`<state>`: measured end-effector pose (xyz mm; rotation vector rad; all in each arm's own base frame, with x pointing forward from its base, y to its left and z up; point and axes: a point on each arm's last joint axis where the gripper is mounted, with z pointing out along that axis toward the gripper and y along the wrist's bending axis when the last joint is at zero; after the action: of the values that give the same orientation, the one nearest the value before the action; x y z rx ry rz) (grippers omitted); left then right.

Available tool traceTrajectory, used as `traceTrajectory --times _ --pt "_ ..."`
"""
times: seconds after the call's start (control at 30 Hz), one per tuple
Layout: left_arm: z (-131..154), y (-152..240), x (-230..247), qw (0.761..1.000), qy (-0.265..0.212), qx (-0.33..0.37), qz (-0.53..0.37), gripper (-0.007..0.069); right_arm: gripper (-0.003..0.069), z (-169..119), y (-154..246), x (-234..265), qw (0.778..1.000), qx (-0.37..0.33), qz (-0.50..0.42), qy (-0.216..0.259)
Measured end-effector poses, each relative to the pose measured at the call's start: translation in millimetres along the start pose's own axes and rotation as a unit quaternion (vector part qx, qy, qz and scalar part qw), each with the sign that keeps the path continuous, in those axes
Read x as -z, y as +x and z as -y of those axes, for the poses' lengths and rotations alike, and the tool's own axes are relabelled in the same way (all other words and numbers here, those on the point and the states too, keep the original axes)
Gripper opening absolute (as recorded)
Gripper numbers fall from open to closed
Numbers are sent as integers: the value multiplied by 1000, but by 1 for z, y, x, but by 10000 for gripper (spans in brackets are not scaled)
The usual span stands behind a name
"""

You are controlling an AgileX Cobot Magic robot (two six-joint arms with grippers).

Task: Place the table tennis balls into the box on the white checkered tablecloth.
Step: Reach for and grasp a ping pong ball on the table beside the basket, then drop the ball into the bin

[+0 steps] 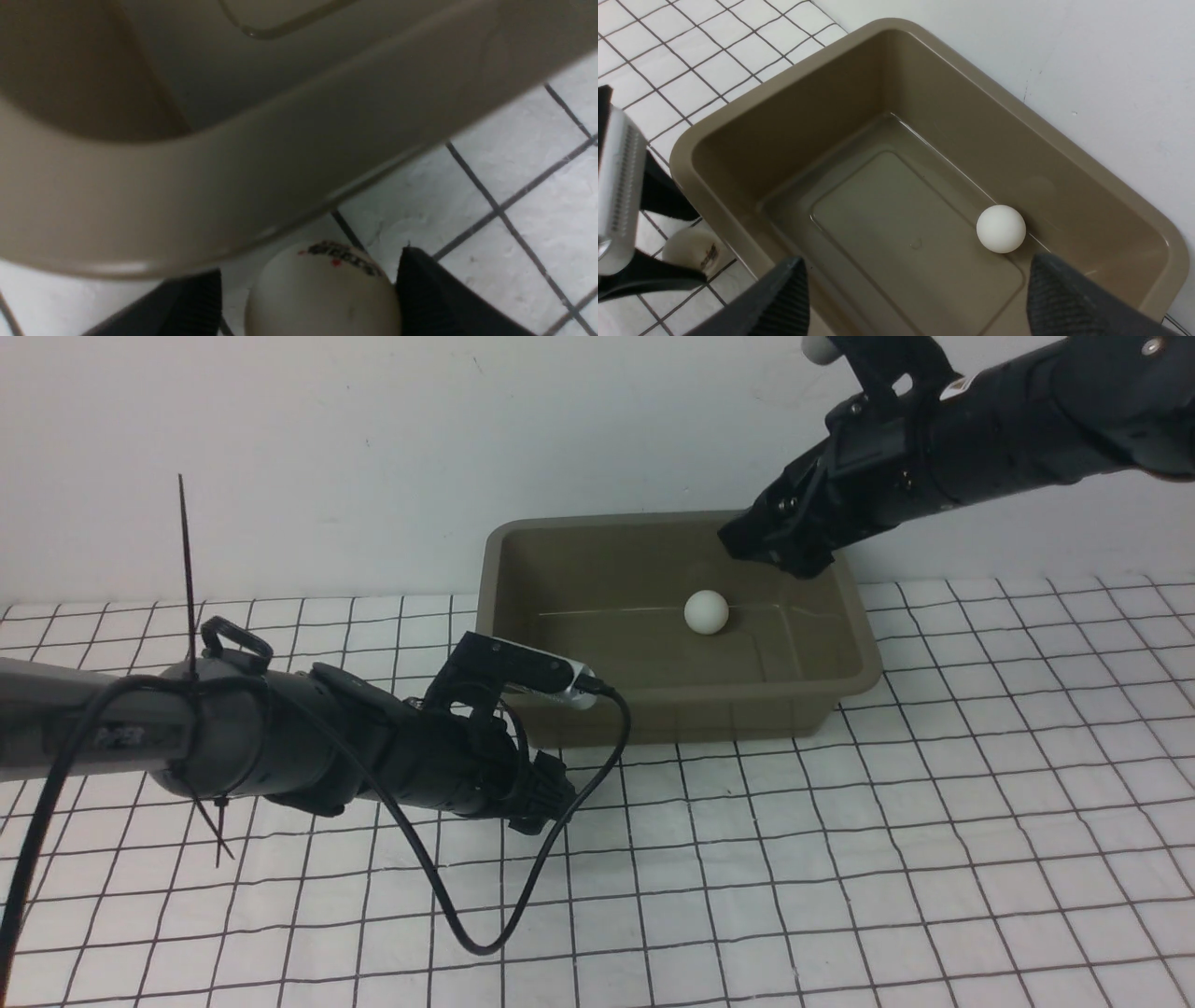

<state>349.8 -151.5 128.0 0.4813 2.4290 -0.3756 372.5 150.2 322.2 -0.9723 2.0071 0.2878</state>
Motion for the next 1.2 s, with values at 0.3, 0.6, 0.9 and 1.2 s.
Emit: traceTrajectory --times 0.3,0.6,0.9,1.2 --pt "1 2 -3 1000 7 12 -4 346 568 0 0 0 1000 0 -1 -1" --pt "19 -19 31 997 75 -12 33 346 568 0 0 0 1000 1 -1 -1" --pt "24 -70 67 981 64 -130 131 346 568 0 0 0 1000 1 -1 -1" --pt "14 -90 15 974 48 -170 141 441 568 3 -6 9 999 21 14 29"
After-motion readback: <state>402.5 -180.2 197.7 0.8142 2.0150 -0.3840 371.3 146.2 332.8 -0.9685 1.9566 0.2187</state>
